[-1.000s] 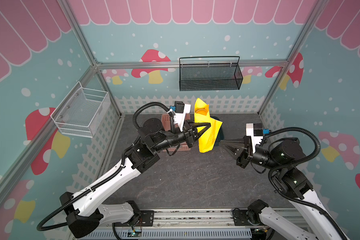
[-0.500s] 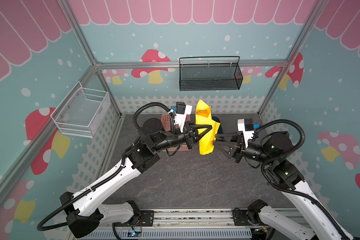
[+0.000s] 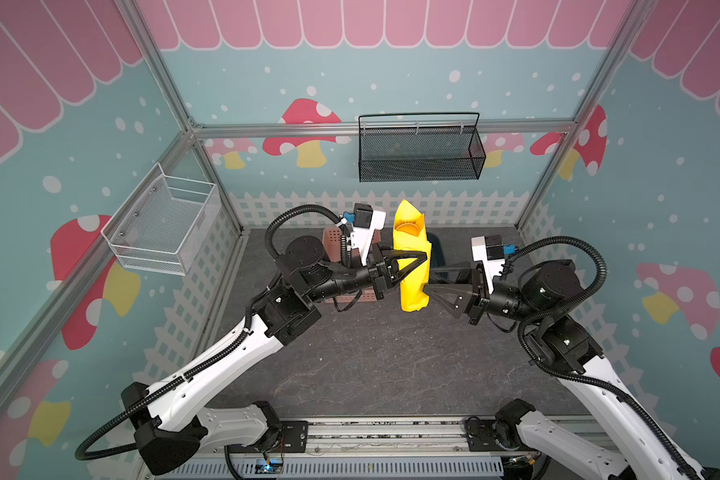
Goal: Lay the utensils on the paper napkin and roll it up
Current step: 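Hold the napkin roll upright with the left gripper while the right grips the flap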
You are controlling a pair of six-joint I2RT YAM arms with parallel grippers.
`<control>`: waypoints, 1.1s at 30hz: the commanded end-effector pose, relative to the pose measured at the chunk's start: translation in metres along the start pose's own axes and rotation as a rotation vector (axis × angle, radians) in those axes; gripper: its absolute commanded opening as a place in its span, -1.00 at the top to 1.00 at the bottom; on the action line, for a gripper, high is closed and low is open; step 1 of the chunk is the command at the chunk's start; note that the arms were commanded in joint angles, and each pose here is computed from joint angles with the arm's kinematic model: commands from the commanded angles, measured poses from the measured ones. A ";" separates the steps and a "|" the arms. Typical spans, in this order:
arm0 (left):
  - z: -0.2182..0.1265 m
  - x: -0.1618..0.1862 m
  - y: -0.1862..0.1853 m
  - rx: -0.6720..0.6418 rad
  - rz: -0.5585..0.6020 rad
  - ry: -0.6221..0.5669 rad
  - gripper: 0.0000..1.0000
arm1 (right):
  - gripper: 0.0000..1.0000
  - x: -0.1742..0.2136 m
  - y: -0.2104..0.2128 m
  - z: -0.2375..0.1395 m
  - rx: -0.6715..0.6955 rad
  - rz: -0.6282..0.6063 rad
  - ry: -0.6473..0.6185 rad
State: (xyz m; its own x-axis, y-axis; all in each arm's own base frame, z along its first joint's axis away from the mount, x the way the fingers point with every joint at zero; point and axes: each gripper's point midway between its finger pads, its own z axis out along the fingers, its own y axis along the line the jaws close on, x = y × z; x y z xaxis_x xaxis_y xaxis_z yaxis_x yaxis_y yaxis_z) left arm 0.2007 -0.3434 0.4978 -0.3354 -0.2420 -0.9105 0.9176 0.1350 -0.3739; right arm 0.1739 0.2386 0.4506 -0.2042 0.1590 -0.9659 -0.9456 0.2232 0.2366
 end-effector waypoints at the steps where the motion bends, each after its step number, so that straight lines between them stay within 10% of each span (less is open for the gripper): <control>1: 0.002 -0.009 -0.010 0.044 0.005 -0.019 0.99 | -0.01 -0.005 0.011 0.000 -0.058 -0.023 -0.020; 33: 0.015 -0.008 -0.010 0.091 -0.030 -0.013 1.00 | 0.28 0.000 0.022 0.007 -0.189 -0.016 -0.022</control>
State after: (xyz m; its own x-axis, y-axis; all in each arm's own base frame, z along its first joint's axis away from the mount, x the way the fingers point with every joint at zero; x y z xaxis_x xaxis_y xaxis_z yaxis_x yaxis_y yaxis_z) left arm 0.2011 -0.3592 0.4956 -0.3803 -0.2312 -0.8955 0.9141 0.0532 -0.4020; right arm 0.1649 0.2494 0.4515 -0.2180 0.1737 -0.9604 -0.9680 0.0865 0.2354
